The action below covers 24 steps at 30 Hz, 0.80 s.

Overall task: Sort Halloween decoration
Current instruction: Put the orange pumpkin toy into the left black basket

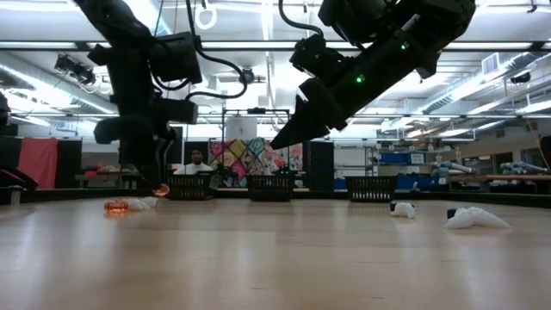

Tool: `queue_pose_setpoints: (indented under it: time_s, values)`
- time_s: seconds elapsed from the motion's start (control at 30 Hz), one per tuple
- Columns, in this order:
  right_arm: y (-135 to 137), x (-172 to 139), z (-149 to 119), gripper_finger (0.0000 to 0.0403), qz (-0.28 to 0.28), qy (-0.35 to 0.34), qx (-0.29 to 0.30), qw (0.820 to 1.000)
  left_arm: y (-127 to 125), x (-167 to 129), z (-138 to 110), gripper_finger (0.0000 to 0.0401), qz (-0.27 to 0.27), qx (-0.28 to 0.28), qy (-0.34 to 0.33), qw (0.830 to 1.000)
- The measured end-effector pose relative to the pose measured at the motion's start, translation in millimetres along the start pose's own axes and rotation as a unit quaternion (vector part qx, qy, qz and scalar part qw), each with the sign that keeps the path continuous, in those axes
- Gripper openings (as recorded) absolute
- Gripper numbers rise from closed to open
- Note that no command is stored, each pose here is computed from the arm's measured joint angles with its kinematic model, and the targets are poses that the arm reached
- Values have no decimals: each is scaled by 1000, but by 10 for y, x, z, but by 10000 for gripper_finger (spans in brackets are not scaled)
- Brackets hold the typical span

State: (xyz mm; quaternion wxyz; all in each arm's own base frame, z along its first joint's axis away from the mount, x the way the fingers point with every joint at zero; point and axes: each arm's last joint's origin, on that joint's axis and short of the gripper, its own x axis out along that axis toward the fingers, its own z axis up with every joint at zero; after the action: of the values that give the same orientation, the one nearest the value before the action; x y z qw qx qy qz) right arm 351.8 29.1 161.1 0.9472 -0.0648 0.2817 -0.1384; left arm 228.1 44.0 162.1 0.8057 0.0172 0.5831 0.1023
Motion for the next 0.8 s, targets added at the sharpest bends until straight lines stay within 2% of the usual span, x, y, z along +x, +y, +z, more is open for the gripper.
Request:
queue_pose_setpoints:
  time_s: [0.3,0.5,0.6,0.8]
  values:
    - [0,0,-1,166,0,0,1,1000,320,-216,171,62,73,-2,-36,997]
    - [0,0,1,166,0,0,2,1000,714,-387,299,62,164,-25,-55,985]
    - [0,0,0,166,0,1,1,1000,925,-348,298,62,187,-55,-63,979]
    - [1,0,-1,166,2,1,1,1000,1241,-156,167,80,199,-99,-18,975]
